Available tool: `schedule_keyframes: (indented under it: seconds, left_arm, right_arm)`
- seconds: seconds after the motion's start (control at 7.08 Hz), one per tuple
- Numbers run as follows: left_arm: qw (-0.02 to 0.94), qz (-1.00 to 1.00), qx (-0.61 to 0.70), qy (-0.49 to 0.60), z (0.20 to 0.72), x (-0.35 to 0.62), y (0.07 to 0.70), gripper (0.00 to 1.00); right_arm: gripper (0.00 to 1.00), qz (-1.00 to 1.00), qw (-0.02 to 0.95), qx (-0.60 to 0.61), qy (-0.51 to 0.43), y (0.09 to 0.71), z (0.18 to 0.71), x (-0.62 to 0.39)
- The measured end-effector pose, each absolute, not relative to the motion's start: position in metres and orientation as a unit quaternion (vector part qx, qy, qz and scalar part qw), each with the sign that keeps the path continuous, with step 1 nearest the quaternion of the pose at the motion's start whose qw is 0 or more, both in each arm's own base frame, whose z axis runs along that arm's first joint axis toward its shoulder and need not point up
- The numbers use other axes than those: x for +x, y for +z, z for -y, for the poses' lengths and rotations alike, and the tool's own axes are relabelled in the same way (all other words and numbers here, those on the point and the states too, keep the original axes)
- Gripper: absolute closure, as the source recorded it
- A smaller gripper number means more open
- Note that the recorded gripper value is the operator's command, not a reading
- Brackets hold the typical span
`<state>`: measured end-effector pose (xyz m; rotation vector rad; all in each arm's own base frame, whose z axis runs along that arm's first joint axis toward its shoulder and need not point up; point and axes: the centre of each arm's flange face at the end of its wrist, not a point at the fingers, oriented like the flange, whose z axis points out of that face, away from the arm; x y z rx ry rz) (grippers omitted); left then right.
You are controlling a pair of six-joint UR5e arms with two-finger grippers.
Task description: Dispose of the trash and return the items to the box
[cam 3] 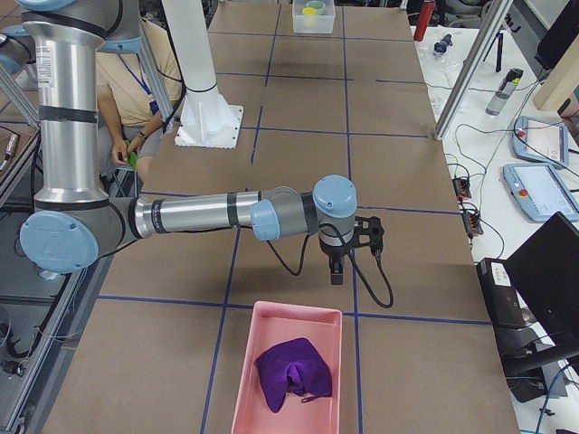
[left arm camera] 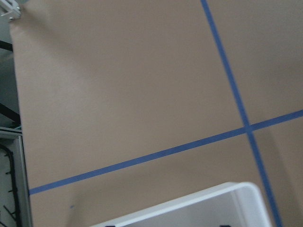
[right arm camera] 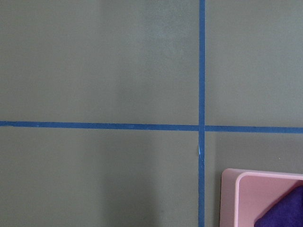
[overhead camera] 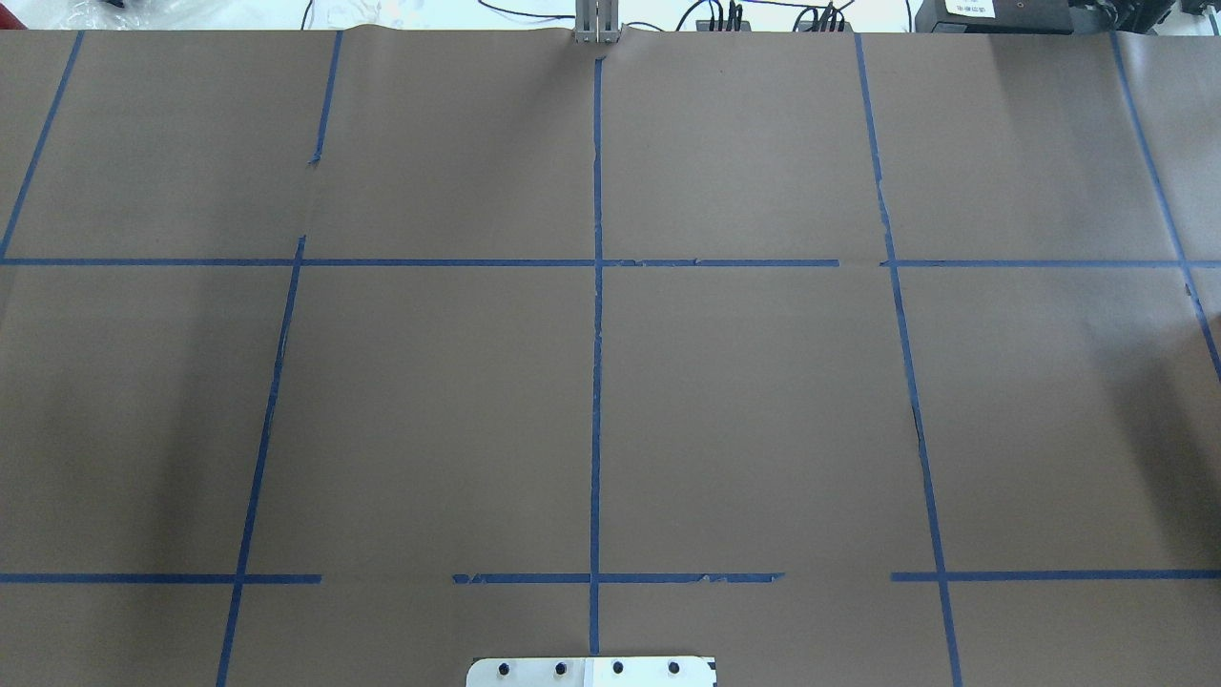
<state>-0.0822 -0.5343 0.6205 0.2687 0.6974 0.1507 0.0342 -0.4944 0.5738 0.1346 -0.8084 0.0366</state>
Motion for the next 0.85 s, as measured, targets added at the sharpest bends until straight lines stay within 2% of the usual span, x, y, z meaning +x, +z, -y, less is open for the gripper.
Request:
schedule_keyframes:
  seconds: [0.14, 0.28, 0.71, 0.85]
  left_arm:
    - [0.922, -0.367, 0.107, 0.066, 0.544, -0.058, 0.585, 0.11]
    - [0.915, -0.39, 0.089, 0.057, 0.541, -0.036, 0.565, 0.1]
    - [0.907, -0.41, 0.083, 0.053, 0.476, -0.023, 0.572, 0.08]
    - [0.906, -0.411, 0.087, 0.055, 0.452, -0.024, 0.584, 0.0]
  right_arm:
    - [0.0, 0.391, 0.918, 0.064, 0.014, 0.571, 0.499, 0.028]
    - [0.0, 0.391, 0.918, 0.06, 0.015, 0.569, 0.504, 0.022]
    - [0.0, 0.397, 0.916, 0.049, 0.026, 0.571, 0.51, 0.018]
    - [0.0, 0.398, 0.916, 0.049, 0.026, 0.573, 0.508, 0.018]
